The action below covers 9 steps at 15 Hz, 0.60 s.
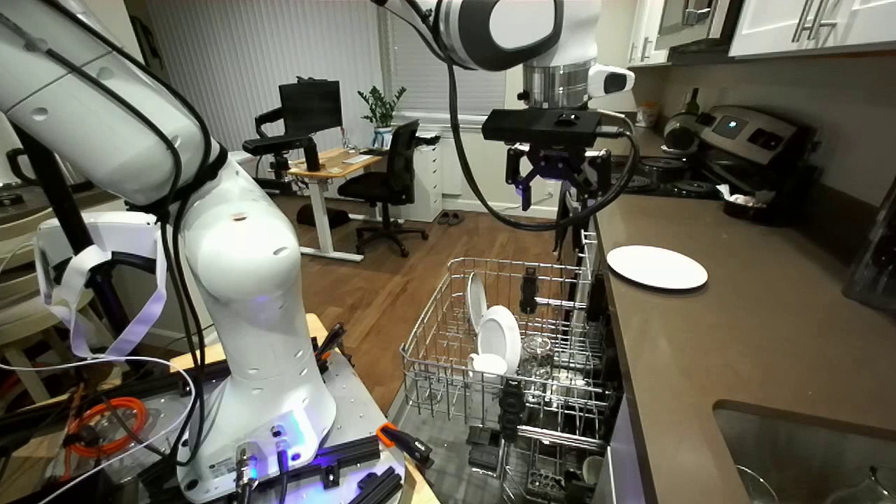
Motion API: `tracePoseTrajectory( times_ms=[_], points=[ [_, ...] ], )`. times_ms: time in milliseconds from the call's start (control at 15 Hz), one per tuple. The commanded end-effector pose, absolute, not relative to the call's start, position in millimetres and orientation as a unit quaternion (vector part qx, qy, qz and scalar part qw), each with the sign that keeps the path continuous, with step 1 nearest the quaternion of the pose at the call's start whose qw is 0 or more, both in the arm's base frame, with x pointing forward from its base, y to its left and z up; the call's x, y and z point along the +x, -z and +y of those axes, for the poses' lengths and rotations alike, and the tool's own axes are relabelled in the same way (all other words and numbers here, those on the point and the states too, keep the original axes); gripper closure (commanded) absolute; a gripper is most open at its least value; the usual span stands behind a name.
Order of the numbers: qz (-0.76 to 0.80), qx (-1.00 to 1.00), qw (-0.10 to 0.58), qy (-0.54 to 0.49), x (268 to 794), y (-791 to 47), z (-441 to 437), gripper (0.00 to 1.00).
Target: Pick up the white plate from the dishwasher and move it to the left.
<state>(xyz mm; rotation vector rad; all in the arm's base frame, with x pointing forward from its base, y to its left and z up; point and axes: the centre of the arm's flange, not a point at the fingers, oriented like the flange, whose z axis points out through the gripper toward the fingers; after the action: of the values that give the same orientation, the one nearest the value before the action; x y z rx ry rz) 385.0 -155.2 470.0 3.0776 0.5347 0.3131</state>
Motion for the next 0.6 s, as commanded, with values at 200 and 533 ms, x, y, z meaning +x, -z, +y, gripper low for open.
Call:
tracePoseTrajectory(
  times_ms=[200,533],
  points=[
    [0.341,0.936,0.026,-0.081,470,-471,-99,0.00],
    [0.459,0.884,-0.032,-0.086,516,-433,-75,0.00]
  ],
)
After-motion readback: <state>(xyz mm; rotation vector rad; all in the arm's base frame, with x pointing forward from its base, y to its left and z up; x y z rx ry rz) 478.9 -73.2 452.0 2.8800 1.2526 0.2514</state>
